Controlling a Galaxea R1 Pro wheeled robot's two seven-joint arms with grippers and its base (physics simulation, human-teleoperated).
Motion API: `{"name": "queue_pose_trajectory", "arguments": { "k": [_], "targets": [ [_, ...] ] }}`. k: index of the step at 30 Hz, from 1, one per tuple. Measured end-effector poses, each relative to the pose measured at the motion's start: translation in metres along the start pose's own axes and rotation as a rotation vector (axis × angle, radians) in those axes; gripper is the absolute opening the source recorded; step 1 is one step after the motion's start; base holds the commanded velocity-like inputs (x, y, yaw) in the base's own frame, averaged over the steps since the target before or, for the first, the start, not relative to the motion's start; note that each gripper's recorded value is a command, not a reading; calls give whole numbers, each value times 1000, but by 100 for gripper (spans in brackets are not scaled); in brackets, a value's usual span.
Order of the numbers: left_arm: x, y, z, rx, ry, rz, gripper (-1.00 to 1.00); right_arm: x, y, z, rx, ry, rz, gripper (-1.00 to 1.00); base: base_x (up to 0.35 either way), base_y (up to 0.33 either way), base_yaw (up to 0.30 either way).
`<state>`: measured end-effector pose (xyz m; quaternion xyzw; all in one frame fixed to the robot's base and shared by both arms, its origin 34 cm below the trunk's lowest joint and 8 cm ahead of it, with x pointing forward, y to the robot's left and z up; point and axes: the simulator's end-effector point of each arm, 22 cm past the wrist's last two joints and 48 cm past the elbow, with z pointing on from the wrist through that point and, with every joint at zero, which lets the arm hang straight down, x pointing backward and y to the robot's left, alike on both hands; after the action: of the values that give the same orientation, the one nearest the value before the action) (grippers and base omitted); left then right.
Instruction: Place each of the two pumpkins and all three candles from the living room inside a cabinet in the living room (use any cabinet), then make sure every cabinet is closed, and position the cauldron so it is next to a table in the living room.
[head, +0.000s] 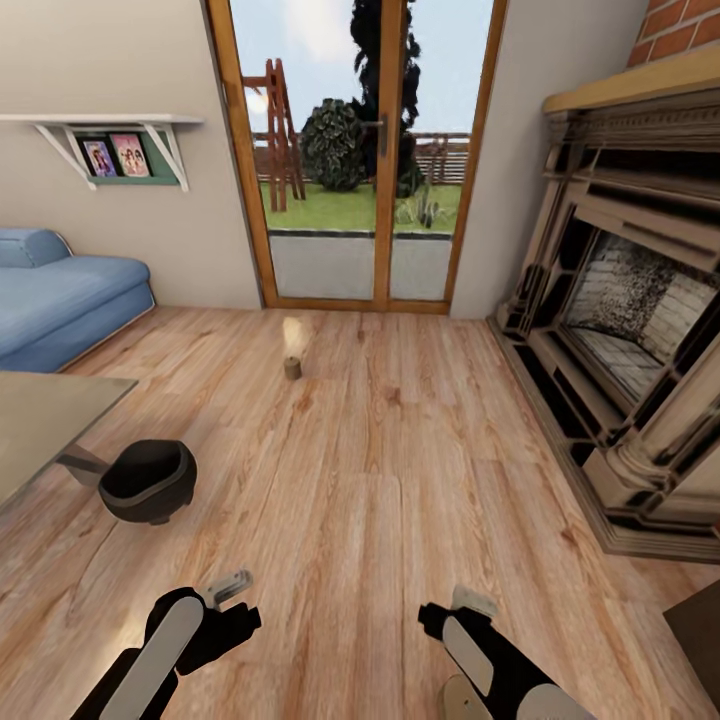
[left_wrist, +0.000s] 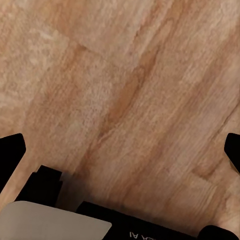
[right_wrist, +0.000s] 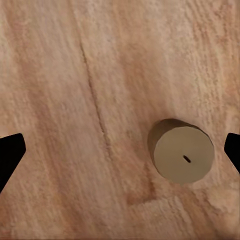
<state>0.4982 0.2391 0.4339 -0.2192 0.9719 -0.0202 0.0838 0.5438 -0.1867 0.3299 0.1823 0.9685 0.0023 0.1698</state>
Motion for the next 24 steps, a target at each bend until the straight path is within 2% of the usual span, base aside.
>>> {"name": "queue_pose_trajectory", "arguments": {
  "k": [7,9,13,17,24],
  "targets": [
    [3,-1,11,10,-5,4,100,12,-10,13,27,29,-17,100,0,0,0],
    [1,-8,8,34,-14,19,100,14,-12,17,31,30,-19,100,0,0,0],
    [5,-12,8,59,4,65,100,17,-15,25,38,29,-36,100,0,0,0],
    [-1,-2,12,75,13,29,100,28,-20,32,48,58,-60,100,0,0,0],
    [12,-7,25,130,59,11,100,39,-28,46,57,80,-71,100,0,0,0]
  ]
}}
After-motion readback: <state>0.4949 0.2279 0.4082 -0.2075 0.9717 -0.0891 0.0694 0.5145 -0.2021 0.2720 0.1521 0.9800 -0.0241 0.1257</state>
